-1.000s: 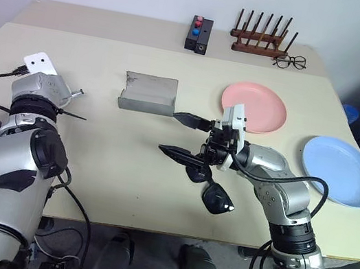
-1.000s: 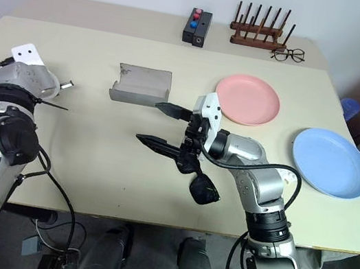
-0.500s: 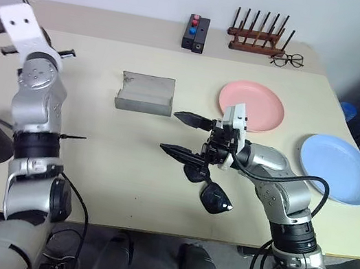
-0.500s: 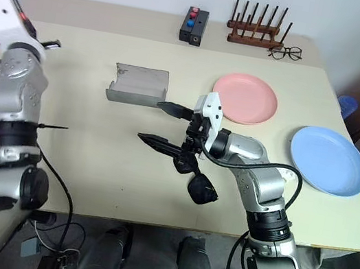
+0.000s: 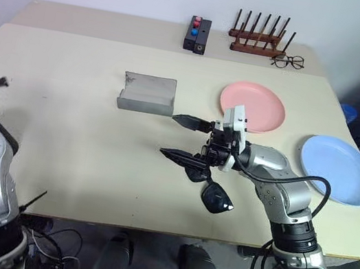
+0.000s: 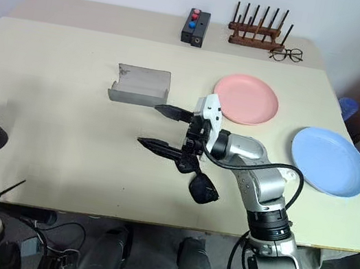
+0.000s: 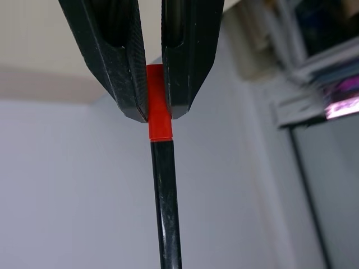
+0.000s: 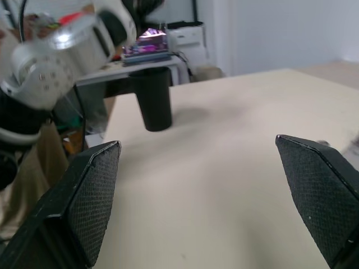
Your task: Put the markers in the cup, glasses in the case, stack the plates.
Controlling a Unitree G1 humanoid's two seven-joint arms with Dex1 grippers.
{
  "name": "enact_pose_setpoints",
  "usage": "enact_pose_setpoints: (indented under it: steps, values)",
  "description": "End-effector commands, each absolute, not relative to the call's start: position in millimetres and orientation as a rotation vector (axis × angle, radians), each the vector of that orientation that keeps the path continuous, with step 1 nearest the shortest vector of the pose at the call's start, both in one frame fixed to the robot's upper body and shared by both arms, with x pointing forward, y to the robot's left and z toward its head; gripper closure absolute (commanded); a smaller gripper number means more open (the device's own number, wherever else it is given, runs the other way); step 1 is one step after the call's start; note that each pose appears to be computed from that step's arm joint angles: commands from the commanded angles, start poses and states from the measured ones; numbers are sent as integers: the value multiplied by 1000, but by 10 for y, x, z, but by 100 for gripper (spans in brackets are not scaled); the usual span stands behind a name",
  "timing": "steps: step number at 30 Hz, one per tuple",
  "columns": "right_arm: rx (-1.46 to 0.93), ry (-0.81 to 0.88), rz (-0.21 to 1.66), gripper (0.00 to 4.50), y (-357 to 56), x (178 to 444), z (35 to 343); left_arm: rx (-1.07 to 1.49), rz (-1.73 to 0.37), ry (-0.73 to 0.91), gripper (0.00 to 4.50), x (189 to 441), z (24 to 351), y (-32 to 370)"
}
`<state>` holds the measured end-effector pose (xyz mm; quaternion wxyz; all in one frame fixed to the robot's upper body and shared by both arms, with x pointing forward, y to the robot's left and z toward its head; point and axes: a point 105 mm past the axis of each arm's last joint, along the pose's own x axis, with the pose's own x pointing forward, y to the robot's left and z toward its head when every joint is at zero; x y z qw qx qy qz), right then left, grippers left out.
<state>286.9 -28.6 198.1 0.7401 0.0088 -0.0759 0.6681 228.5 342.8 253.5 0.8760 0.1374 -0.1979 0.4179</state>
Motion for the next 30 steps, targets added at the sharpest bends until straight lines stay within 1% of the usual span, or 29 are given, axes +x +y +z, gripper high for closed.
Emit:
enact_pose_setpoints:
  steps: [1,6,10,16,30]
  values:
    - [39,-235,1527,0,-194,2781,2156,329,894,-474,448,2117,2591,3412]
    - [102,-249,1577,0,-108,2681,2230,325,927,-417,448,2061,2357,3457]
    - [106,-243,1594,0,-63,2620,2199,308,991,-380,448,1980,2169,3510]
    - [111,-239,1591,0,-46,2602,2182,278,1044,-339,448,1904,1995,3588]
    - [114,-238,1599,0,-18,2602,2180,210,989,-302,448,2024,1818,3569]
